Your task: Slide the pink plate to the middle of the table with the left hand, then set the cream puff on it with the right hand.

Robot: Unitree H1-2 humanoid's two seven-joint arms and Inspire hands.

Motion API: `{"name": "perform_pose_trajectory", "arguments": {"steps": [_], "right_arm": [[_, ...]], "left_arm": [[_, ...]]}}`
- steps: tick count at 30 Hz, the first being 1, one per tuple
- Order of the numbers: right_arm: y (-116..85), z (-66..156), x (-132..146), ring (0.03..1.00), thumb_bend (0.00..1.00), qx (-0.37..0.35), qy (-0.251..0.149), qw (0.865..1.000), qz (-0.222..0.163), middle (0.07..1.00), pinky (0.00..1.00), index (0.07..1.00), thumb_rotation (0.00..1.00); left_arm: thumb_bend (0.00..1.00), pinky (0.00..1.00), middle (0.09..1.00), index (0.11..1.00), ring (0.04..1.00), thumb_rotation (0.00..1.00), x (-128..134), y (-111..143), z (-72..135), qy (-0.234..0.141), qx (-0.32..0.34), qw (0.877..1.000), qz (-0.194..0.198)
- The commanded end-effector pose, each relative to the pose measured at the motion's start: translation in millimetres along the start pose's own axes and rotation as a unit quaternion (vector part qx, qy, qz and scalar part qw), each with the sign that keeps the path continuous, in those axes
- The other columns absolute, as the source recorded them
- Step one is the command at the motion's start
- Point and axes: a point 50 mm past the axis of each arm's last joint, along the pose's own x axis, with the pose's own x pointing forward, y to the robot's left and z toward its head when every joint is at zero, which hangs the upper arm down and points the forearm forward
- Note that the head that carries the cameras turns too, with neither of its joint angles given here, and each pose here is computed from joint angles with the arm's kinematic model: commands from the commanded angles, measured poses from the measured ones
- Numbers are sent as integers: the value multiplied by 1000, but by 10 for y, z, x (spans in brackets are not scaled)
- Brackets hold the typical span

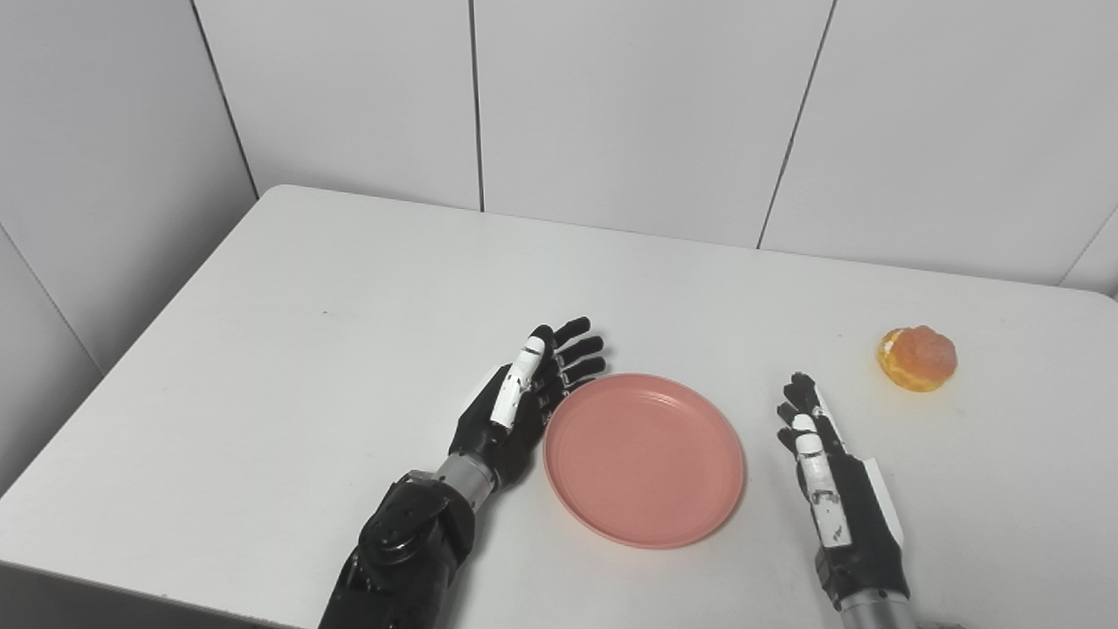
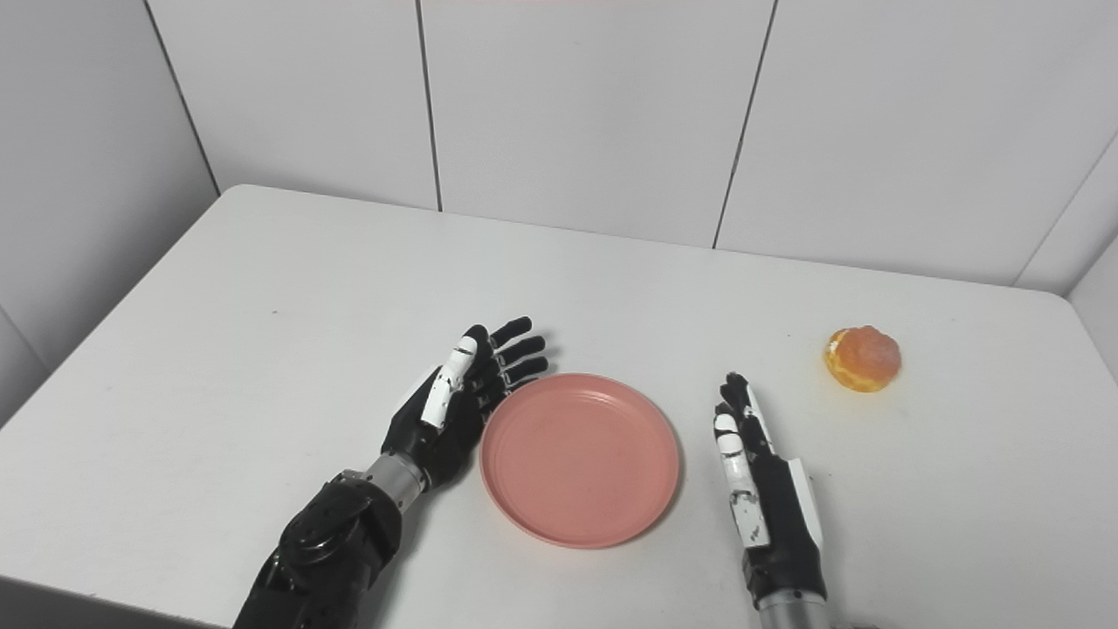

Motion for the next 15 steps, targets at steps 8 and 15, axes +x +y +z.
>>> {"name": "perform_pose_trajectory", "arguments": {"steps": [8, 15], "right_arm": [[18, 183, 91, 959, 225, 5, -49, 999, -3, 971, 951, 974, 1000], [-22, 268, 124, 957, 233, 17, -69, 997, -7, 976, 957, 983, 1000]], "left_arm": [[410, 876, 878, 865, 874, 1000, -20, 37, -11, -3, 13, 1000, 17], [441, 874, 878, 865, 876, 1000, -41, 59, 12, -10, 29, 999, 34]]}}
